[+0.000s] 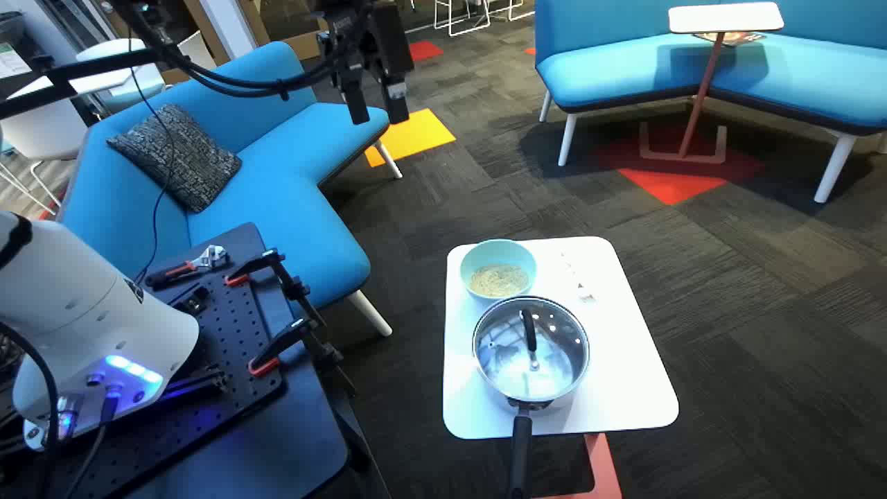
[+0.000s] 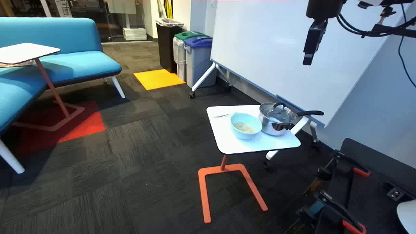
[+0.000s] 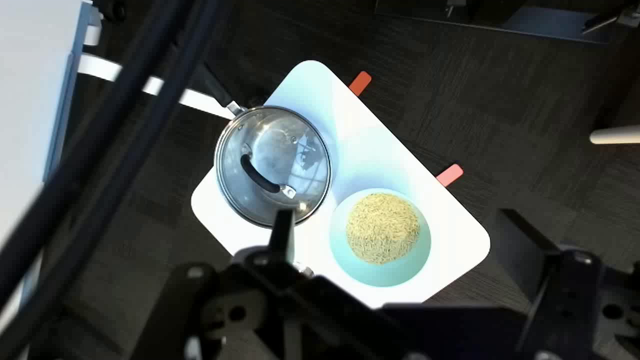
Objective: Put the spoon in the blue bowl
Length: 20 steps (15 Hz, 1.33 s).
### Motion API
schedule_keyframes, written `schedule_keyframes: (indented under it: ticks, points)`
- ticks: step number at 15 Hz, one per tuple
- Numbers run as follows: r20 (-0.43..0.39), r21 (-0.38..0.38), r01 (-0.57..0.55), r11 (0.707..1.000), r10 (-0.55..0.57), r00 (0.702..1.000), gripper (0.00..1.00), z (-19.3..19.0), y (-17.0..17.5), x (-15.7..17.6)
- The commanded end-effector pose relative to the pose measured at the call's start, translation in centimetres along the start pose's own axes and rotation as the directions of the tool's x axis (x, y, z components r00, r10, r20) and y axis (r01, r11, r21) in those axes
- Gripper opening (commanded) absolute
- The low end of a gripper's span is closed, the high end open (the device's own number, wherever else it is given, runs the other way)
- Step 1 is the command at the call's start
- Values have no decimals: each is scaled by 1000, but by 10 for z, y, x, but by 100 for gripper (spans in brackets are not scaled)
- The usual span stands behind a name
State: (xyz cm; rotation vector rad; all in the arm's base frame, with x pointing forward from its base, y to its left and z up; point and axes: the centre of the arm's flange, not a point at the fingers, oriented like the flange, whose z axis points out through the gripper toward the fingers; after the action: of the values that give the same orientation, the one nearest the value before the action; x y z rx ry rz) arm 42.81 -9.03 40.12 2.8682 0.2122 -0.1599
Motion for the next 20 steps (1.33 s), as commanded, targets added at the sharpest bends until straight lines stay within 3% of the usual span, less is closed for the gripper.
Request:
schedule_keyframes:
  ticks: [1,17,20]
  points:
    - [0,0,0,1000,0,1000,100,0,0,0]
    - [0,0,0,1000,0,1000,100,0,0,0]
    - [-11,77,-150,986,151,988,100,-10,-1,24]
